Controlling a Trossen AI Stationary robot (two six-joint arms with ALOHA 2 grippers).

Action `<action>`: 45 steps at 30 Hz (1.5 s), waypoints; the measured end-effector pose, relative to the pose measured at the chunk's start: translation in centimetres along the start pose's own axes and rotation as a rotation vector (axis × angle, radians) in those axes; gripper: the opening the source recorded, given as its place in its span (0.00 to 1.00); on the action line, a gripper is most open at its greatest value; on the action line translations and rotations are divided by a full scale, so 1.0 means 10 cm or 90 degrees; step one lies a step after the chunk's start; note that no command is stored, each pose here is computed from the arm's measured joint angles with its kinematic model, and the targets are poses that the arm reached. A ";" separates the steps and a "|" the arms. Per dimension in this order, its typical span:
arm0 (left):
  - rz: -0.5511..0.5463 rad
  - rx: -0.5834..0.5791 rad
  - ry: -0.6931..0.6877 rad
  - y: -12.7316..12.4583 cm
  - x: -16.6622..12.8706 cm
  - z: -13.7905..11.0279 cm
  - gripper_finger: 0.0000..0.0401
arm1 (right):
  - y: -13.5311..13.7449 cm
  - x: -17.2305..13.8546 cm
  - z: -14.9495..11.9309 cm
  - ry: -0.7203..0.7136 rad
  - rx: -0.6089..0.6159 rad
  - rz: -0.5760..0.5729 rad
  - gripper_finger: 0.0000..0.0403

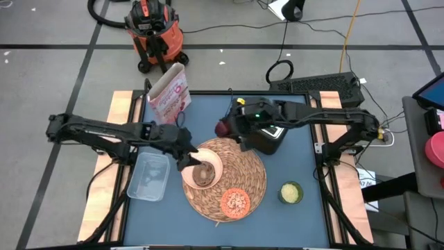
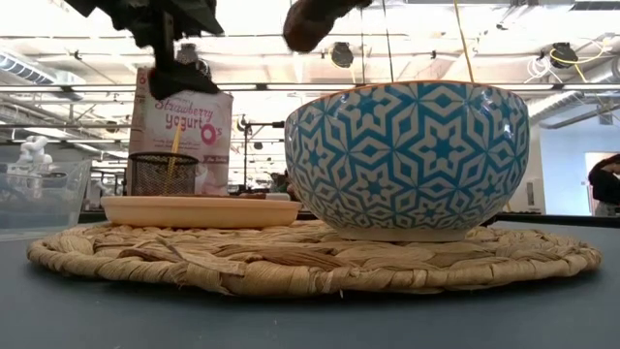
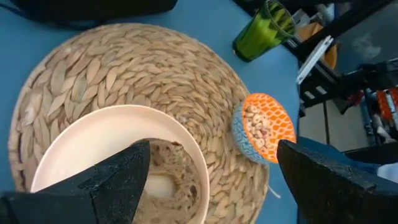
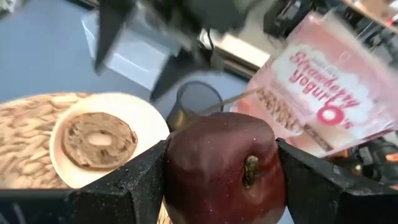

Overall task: Arrange a breakfast setting
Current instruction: Put the red apple on the top left of the placemat

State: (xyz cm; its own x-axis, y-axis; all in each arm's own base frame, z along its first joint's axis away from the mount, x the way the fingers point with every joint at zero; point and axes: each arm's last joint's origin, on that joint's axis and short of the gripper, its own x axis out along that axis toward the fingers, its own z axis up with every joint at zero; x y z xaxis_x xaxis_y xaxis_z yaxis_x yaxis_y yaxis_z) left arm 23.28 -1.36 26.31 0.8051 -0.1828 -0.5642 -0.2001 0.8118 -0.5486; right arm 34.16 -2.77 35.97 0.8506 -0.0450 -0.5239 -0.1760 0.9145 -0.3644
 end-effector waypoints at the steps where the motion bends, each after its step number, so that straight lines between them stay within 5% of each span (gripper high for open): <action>1: -0.005 0.001 -0.007 -0.01 -0.05 0.01 0.88 | -0.01 0.06 -0.03 0.010 0.002 0.001 0.63; 16: -0.041 0.012 -0.074 -0.09 -0.56 -0.01 0.88 | 0.09 1.12 -0.69 0.211 0.025 0.079 0.63; 45: -0.034 0.052 -0.075 -0.08 -0.55 -0.01 0.88 | 0.20 1.51 -0.95 0.245 0.029 0.099 0.64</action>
State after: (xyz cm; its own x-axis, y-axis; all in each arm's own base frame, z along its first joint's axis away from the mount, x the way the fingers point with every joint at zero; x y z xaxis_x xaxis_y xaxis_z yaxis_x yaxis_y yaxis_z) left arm 18.96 -1.12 29.77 0.8744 -0.1642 -0.4566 -0.1133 0.8459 -0.5211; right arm 41.96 -5.46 19.99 0.5665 -0.0441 -0.8229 -0.2584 0.9387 -0.2283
